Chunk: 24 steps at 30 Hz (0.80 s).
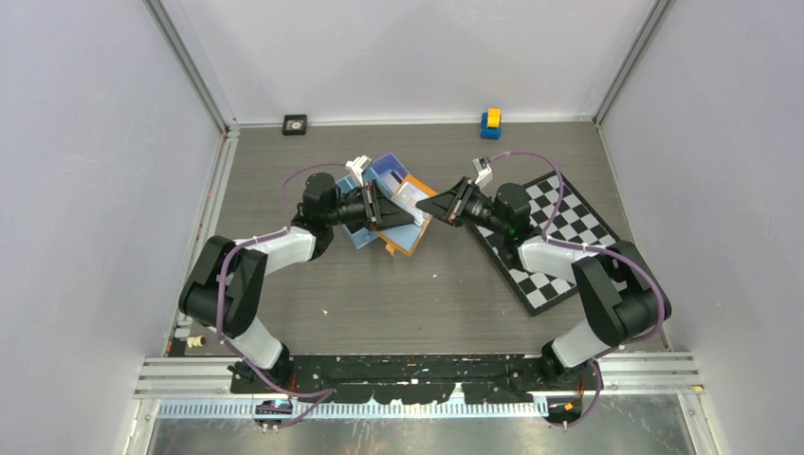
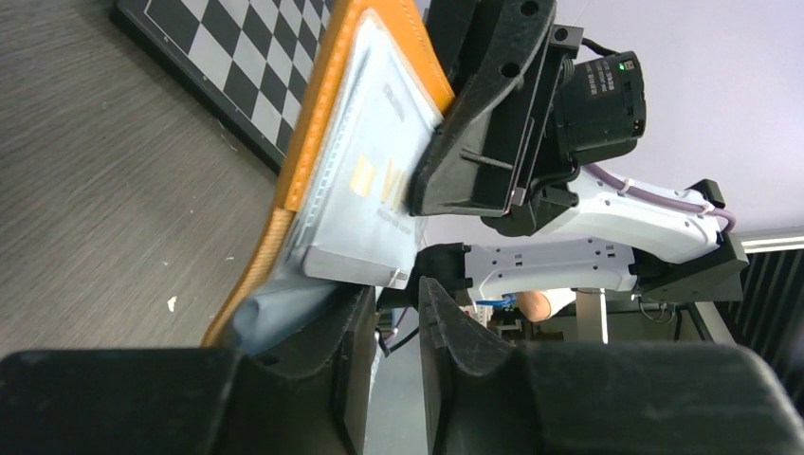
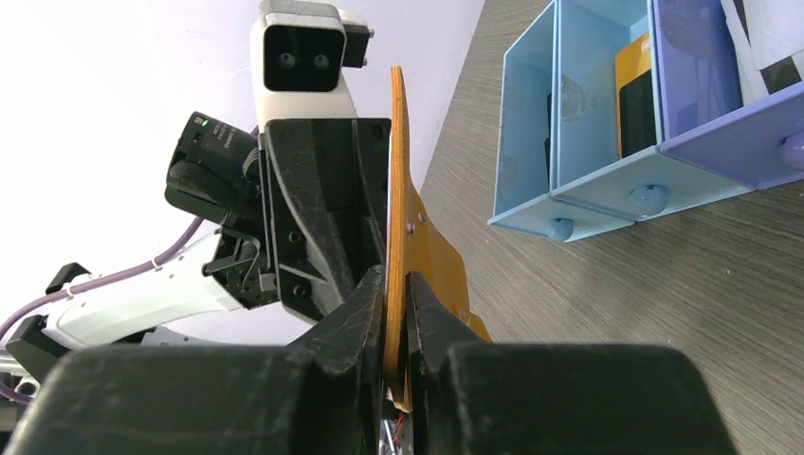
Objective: Take the credit cards out of the card holder
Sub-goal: Remove the credit card from the card holder.
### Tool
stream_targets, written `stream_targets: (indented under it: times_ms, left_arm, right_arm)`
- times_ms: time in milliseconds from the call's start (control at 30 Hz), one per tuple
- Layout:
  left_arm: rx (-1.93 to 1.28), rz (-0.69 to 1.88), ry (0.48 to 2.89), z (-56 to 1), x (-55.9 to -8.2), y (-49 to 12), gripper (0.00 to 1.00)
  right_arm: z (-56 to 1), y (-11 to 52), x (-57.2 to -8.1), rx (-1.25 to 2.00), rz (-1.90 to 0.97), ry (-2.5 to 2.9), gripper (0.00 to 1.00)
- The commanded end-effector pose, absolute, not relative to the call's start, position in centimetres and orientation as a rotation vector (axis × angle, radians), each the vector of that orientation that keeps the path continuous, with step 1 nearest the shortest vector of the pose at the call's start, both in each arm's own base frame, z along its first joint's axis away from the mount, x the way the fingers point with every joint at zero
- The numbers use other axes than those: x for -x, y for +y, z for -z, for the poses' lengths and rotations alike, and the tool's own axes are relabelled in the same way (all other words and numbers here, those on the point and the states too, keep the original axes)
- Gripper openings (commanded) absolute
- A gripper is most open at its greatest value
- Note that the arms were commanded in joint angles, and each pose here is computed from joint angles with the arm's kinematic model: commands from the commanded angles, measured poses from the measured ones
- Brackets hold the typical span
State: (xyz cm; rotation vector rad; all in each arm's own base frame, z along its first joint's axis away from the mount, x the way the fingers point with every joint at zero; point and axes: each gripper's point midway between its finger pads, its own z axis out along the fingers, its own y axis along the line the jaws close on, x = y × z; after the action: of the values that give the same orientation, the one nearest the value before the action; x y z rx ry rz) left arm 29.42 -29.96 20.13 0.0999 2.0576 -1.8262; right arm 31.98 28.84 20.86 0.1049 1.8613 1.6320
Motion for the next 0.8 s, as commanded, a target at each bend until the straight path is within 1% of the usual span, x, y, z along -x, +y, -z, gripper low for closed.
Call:
stream_targets:
  times_ms: [0,67,233,533,600,700,767]
  left_arm:
    - [-0.218,1.84,1.914,-23.4,-28.8,-30.5,0.27]
    - [-0.192,1.844,1.886,-23.6,-29.2,-30.2,0.27]
    - [-0.077,1.851,1.809,-24.0,-30.5,-28.0,0.22]
    - [-0.067,1.88,1.754,-24.8,-30.7,-27.4,0.16]
    - [-0.054,1.881,1.758,-24.6,-30.8,-27.2,0.17]
    - [-0.034,1.876,1.76,-24.4,-31.1,-27.0,0.22]
    - [-0.004,1.86,1.756,-24.2,-31.4,-26.4,0.23]
  right_arm:
    - [-23.3,30.3,-31.2,-0.023,-1.714,1.779,0.14]
    - [-23.3,30.6,-31.1,-0.018,-1.72,1.778,0.14]
    - [-23.7,30.4,-30.9,-0.016,-1.702,1.758,0.12]
    - [-23.0,31.2,-30.3,0.037,-1.617,1.792,0.08]
    - [-22.9,31.4,-30.2,0.051,-1.605,1.795,0.08]
    - [-22.9,31.6,-29.9,0.067,-1.588,1.796,0.08]
    - [-22.9,31.6,-29.7,0.075,-1.575,1.795,0.08]
